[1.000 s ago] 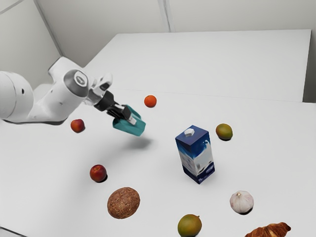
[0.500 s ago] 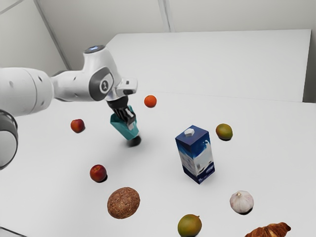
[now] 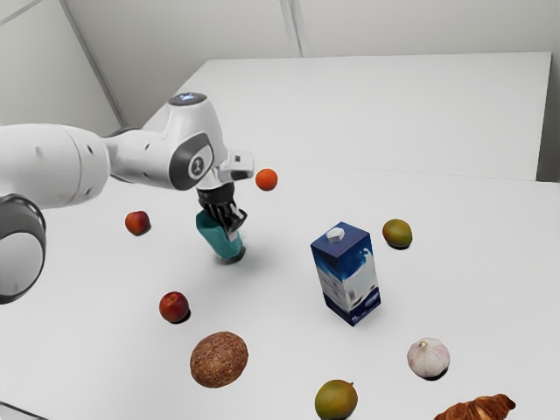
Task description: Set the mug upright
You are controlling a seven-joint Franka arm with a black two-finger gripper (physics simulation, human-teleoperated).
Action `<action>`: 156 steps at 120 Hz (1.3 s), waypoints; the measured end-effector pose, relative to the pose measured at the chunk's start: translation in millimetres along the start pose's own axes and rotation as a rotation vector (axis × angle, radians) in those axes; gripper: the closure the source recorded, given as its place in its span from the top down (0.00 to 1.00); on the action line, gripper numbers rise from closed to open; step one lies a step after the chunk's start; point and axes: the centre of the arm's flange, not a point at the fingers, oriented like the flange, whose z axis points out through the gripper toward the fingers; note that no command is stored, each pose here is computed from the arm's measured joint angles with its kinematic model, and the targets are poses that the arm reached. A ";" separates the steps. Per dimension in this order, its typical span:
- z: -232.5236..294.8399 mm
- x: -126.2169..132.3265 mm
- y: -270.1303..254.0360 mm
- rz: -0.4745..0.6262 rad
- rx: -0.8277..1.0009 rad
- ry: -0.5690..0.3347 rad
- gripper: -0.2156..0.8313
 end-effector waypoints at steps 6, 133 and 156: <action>0.9 -0.1 0.0 -0.010 0.001 0.002 0.07; -52.0 -0.2 8.7 -0.084 -0.005 0.101 0.64; -93.7 13.1 4.9 -0.088 0.001 0.145 0.72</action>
